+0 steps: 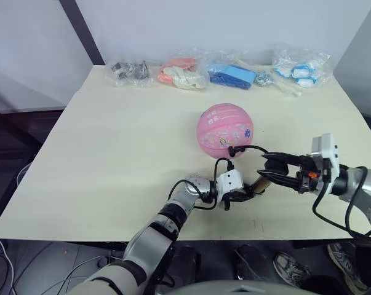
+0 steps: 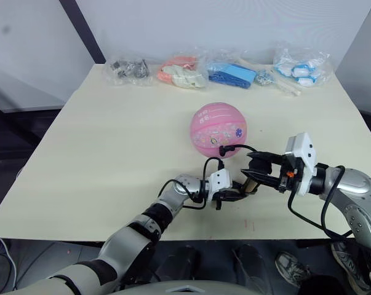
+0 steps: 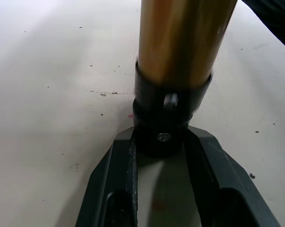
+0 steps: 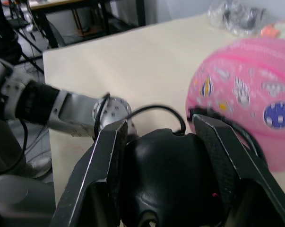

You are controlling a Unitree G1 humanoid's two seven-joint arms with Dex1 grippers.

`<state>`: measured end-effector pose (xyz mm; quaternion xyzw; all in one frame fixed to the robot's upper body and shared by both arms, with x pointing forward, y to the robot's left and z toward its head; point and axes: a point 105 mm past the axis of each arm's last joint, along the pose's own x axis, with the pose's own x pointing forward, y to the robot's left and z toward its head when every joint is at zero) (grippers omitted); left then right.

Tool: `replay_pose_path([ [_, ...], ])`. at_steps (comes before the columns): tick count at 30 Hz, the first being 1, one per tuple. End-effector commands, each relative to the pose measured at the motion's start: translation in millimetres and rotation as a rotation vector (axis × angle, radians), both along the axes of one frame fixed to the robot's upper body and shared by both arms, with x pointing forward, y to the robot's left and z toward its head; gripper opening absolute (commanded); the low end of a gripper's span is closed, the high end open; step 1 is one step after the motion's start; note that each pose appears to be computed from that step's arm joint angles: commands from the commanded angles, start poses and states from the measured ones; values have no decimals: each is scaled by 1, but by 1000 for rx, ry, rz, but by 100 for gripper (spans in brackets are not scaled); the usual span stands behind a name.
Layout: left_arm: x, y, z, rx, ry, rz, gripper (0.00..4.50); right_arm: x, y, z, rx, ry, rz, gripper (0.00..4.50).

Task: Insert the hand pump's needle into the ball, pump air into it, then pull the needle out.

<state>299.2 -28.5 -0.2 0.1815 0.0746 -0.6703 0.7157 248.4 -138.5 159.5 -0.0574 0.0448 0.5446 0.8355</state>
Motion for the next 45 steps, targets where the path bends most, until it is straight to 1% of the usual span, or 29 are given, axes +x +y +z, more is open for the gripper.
replay_pose_path([
  [1, -14, 11, -28, 84, 94, -6, 104, -3, 4, 8, 42, 20, 33, 175],
  [4, -14, 11, -28, 86, 94, -6, 104, -3, 2, 33, 77, -33, 56, 175],
  [8, -14, 10, -28, 87, 94, -6, 104, -2, -4, 73, 105, -110, 53, 175],
  [13, -14, 10, -29, 87, 95, -7, 104, -10, -15, 110, 117, -152, 58, 175],
  [20, -16, 9, -30, 88, 94, -13, 104, -22, -25, 154, 146, -193, 58, 175],
  [24, -17, 9, -30, 89, 93, -17, 104, -25, -26, 168, 158, -198, 67, 175],
  [28, -16, 9, -30, 89, 93, -19, 104, -22, -25, 158, 124, -159, 65, 175],
  [32, -16, 9, -29, 90, 92, -17, 104, -13, -19, 116, 24, -88, 55, 175],
  [33, -16, 9, -29, 90, 92, -17, 104, -13, -18, 108, 14, -78, 55, 175],
  [37, -15, 10, -29, 89, 90, -16, 104, -8, -12, 76, -13, -48, 52, 175],
  [45, -14, 10, -28, 88, 88, -13, 104, -5, 0, 13, -31, 31, 43, 175],
])
